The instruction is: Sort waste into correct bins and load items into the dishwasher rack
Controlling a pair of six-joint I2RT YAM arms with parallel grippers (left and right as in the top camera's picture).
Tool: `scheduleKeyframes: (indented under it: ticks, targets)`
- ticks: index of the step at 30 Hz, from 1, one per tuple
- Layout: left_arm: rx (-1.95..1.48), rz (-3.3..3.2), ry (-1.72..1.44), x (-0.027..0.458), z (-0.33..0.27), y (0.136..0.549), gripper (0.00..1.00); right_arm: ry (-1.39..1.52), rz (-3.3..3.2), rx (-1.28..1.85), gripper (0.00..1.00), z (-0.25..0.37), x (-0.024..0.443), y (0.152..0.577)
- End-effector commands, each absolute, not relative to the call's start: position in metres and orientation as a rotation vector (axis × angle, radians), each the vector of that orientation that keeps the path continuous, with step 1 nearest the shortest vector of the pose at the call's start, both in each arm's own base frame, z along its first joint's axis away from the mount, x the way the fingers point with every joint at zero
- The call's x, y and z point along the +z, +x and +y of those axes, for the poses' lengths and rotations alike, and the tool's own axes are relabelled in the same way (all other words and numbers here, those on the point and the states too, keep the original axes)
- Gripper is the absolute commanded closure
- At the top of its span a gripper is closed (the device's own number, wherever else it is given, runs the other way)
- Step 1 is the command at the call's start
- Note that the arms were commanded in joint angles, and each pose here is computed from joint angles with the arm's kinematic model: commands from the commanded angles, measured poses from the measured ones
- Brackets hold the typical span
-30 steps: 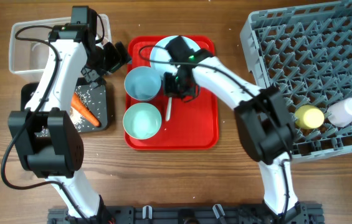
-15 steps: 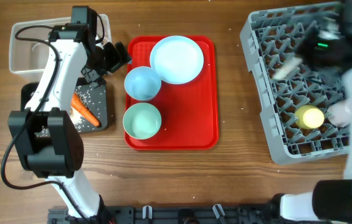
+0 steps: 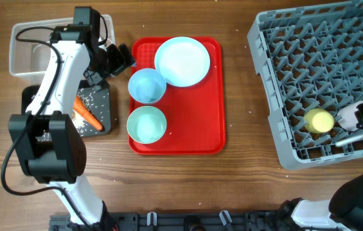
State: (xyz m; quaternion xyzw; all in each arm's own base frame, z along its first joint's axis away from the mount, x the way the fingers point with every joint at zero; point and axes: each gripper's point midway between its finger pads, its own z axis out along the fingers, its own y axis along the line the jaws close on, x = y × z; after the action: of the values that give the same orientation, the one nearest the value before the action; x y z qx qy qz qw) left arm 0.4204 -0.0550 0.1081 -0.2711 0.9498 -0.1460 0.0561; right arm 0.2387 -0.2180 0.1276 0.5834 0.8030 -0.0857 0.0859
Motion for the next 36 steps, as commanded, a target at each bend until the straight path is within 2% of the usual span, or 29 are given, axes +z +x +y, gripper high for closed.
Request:
scheduleKeyframes:
  ticks: [1,5,7,9,11,12,15,17,19,20,21,23,25,28,30,33,36]
  targets:
    - [-0.424,2.894,-0.855,0.102,-0.053,0.418,0.00,1.750,2.359,-0.289,0.00,-0.223,0.132,0.236]
    - [-0.423,2.898,-0.856,0.101,-0.053,0.417,0.00,1.703,2.370,-0.242,0.01,-0.220,0.139,0.242]
    - [-0.446,2.918,-0.849,0.102,-0.056,0.413,0.00,1.465,2.417,-0.072,0.00,-0.209,0.163,0.267]
    - [-0.562,2.951,-0.647,0.106,-0.072,0.412,0.05,1.082,2.406,0.133,0.00,-0.180,0.216,0.298]
    - [-0.570,3.001,-0.437,0.106,-0.086,0.403,0.01,0.754,2.333,0.256,0.00,-0.132,0.276,0.317]
    - [-0.560,3.035,-0.338,0.105,-0.095,0.396,0.00,0.642,2.320,0.270,0.00,-0.107,0.290,0.322]
    - [-0.509,3.078,-0.130,0.102,-0.123,0.382,0.02,0.378,2.344,0.345,0.01,-0.042,0.297,0.345]
    - [-0.287,3.081,-0.027,0.096,-0.127,0.379,0.06,0.335,2.351,0.394,0.00,-0.022,0.295,0.356]
    - [-0.146,3.056,0.037,0.095,-0.132,0.380,0.09,0.280,2.383,0.471,0.00,0.007,0.285,0.368]
    - [-0.142,3.043,0.054,0.095,-0.136,0.381,0.13,0.217,2.398,0.525,0.00,0.028,0.279,0.377]
    - [-0.143,3.038,-0.011,0.095,-0.136,0.383,0.14,0.177,2.411,0.565,0.00,0.047,0.273,0.385]
    - [-0.140,3.025,-0.248,0.095,-0.117,0.390,0.12,0.083,2.432,0.674,0.02,0.102,0.253,0.408]
    - [-0.250,3.015,-0.522,0.102,-0.083,0.394,0.09,-0.074,2.419,0.798,0.08,0.186,0.226,0.430]
    - [-0.374,2.966,-0.712,0.123,-0.038,0.391,0.07,-0.112,2.426,0.809,0.10,0.251,0.188,0.443]
    - [-0.371,2.892,-0.796,0.142,-0.002,0.388,0.04,-0.156,2.493,0.792,0.12,0.288,0.142,0.439]
    - [-0.367,2.836,-0.877,0.152,0.023,0.386,0.00,-0.121,2.613,0.721,0.19,0.312,0.084,0.426]
    - [-0.365,2.837,-0.887,0.151,0.025,0.385,0.00,-0.084,2.667,0.663,0.28,0.316,0.055,0.420]
